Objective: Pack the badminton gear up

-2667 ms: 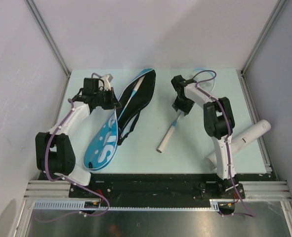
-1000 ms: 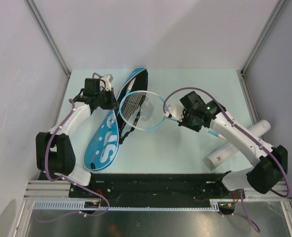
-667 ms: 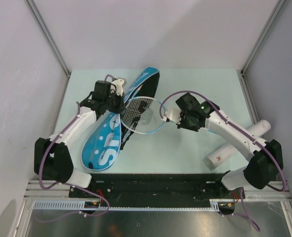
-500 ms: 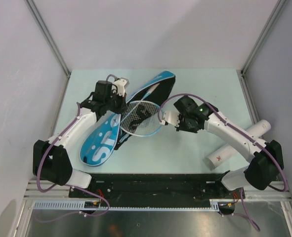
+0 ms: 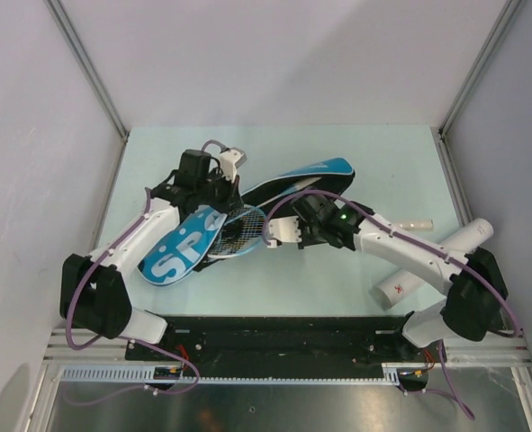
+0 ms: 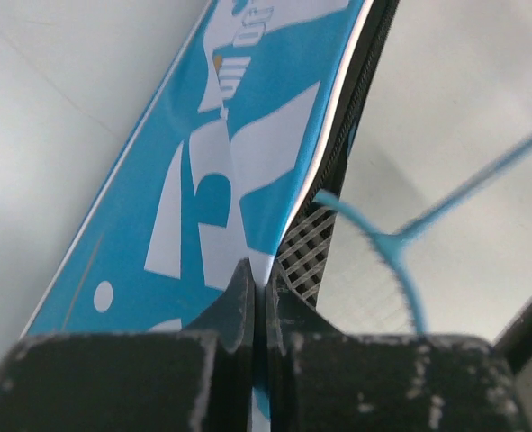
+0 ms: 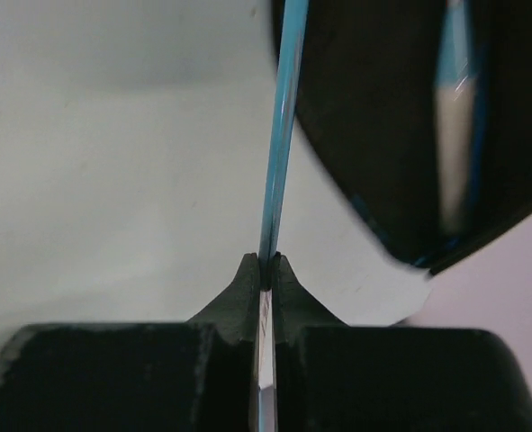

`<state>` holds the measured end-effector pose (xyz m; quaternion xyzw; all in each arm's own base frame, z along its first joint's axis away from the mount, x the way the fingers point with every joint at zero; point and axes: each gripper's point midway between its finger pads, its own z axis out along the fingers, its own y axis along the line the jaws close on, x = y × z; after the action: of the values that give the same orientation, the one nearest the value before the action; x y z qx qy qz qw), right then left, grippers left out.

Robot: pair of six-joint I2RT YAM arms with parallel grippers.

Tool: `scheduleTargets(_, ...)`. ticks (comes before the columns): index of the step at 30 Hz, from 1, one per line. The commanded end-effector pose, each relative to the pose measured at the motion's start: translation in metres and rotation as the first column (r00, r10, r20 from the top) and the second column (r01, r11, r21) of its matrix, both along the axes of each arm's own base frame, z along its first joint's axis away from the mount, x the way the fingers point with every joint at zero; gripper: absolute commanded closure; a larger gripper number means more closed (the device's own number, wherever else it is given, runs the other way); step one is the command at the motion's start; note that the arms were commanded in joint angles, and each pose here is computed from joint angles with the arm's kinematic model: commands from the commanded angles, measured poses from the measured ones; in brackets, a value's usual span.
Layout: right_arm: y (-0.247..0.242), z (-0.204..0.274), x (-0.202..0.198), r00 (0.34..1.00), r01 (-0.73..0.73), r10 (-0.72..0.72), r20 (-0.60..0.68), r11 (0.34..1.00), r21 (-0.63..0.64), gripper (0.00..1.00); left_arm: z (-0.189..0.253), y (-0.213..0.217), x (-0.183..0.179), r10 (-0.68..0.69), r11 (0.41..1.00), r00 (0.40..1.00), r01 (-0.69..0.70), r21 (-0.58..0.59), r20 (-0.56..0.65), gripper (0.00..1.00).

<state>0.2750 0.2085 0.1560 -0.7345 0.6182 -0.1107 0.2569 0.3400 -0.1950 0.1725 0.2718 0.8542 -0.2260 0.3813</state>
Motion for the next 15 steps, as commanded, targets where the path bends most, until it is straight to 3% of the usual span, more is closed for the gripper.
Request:
scheduleTargets(1, 0.07, 0.017, 0.029, 0.969, -0.215, 0.194, 0.153, 0.967, 0.137, 1.0, 0.043, -0.04, -0.012, -0.175, 0.973, 0.977, 0.191, -0.126, 0.126, 1.0)
scheduleTargets(7, 0.139, 0.022, 0.05, 0.957, -0.244, 0.164, 0.237, 0.9, 0.362, 1.0, 0.037, -0.05, -0.022, -0.164, 0.963, 0.986, 0.162, -0.214, 0.013, 1.0)
scheduleTargets(11, 0.172, -0.011, 0.039, 0.97, -0.233, 0.179, 0.163, 0.871, 0.432, 1.0, 0.038, -0.06, -0.031, -0.203, 0.942, 0.979, 0.186, -0.278, -0.033, 1.0)
scheduleTargets(15, 0.204, -0.016, 0.032, 0.949, -0.299, 0.215, 0.229, 0.839, 0.455, 1.0, 0.04, -0.07, -0.037, -0.249, 0.915, 0.967, 0.216, -0.341, -0.055, 1.0)
